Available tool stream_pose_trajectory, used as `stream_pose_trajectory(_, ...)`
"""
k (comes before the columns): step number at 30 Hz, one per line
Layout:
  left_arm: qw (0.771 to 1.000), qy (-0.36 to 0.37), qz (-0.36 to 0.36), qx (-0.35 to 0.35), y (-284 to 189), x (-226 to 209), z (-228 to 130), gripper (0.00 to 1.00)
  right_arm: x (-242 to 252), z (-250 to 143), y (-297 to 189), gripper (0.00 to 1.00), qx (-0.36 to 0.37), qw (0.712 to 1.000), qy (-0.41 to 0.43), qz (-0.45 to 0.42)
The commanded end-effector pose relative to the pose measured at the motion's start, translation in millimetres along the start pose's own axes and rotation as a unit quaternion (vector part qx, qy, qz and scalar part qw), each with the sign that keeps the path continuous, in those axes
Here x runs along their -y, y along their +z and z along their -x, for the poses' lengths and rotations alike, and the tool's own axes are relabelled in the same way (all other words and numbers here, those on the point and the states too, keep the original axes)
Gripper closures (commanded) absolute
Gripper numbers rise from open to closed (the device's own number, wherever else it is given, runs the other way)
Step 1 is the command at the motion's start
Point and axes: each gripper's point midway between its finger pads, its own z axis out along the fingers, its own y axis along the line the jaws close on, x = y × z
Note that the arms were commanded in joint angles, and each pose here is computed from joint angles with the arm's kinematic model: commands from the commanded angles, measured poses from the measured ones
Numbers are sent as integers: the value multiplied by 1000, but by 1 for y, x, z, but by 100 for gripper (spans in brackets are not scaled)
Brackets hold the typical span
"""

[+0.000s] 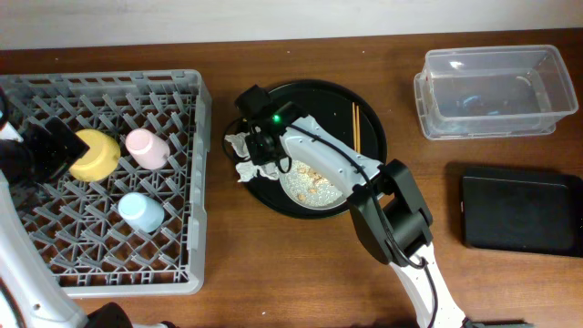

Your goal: Sort waste into correct bins and load items into the dishwasher rack

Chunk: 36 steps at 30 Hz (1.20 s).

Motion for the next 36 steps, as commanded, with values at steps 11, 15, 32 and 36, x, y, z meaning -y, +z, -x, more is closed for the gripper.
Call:
stream_pose_trajectory(11, 1000, -6, 4, 3, 0, -2, 1, 0, 66, 90, -140, 96, 101, 993, 61, -17)
stream_pose_trajectory(15, 1000, -7, 4, 2, 0, -2, 1, 0, 136, 111, -181, 96, 137, 983, 116, -38)
stream_pose_trajectory(32, 1000, -5, 3, 2, 0, -2, 1, 0, 452, 43, -226, 96, 184, 832, 509, -122)
stream_pose_trajectory(36, 1000, -5, 4, 2, 0, -2, 1, 0, 462, 38, -204, 96, 185, 799, 561, -118)
